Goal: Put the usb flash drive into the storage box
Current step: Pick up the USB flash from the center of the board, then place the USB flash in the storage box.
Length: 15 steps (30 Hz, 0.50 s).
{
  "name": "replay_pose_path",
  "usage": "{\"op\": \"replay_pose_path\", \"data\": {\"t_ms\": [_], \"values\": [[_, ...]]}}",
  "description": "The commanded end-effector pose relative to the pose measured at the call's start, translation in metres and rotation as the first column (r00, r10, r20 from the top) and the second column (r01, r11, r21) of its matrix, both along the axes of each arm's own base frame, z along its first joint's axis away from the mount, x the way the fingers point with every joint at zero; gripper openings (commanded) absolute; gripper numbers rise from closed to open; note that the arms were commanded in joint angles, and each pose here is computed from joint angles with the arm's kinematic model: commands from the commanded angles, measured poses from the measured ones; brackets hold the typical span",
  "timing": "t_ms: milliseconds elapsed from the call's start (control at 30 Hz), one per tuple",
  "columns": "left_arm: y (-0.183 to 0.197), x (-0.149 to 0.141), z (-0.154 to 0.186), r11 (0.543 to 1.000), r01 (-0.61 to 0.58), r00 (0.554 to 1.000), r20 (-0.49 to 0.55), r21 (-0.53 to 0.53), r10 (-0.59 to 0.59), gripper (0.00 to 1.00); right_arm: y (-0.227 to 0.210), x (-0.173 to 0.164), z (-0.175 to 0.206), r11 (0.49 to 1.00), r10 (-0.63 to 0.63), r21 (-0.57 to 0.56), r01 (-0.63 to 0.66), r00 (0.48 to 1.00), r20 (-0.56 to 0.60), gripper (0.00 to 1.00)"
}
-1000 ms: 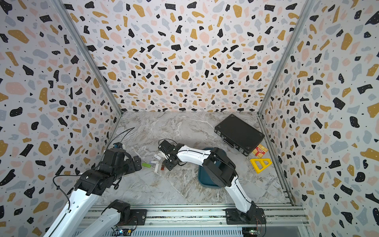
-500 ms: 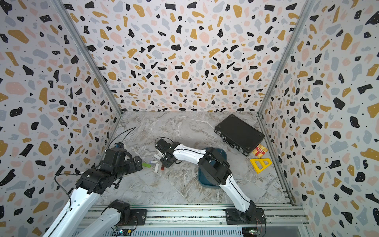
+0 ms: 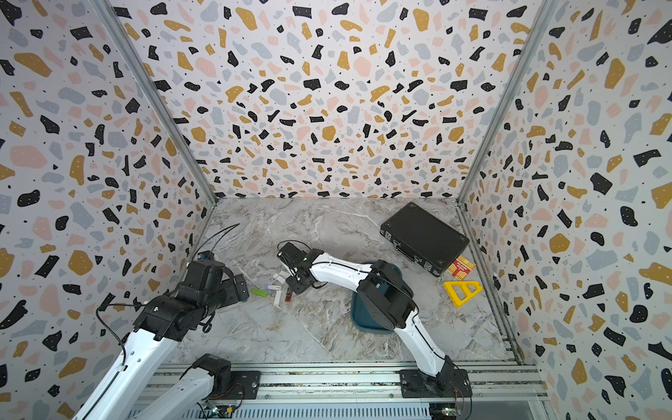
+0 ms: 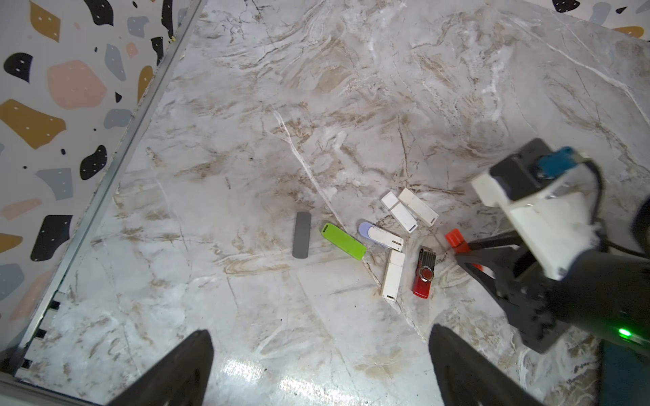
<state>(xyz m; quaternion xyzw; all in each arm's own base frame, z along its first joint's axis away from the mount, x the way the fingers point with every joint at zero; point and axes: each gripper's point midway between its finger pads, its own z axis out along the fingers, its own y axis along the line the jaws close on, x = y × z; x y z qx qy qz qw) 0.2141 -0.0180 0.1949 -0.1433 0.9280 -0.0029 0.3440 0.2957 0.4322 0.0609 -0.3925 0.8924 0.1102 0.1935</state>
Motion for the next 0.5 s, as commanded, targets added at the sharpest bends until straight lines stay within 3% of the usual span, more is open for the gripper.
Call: {"op": "replay_pose_path", "data": {"t_ms": [0, 233, 367, 467], "values": [[0.003, 0.000, 0.008, 1.000, -0.022, 1.000, 0.011, 0.009, 0.022, 1.00, -0.028, 0.014, 0.088, 0.989, -0.081, 0.130, 0.068, 0.992, 0.101, 0.22], [-0.007, 0.002, 0.005, 0.999, 0.025, 1.000, 0.004, -0.024, -0.025, 1.00, -0.154, 0.026, 0.120, 0.942, -0.309, 0.174, 0.286, 0.943, 0.121, 0.21], [-0.013, 0.003, 0.003, 0.998, 0.054, 0.999, -0.003, -0.037, -0.054, 1.00, -0.224, 0.023, 0.100, 0.887, -0.450, 0.149, 0.437, 0.890, 0.067, 0.21], [-0.014, 0.003, 0.002, 0.997, 0.060, 0.998, -0.004, -0.040, -0.060, 1.00, -0.248, 0.016, 0.075, 0.871, -0.488, 0.090, 0.483, 0.872, 0.039, 0.21]]}}
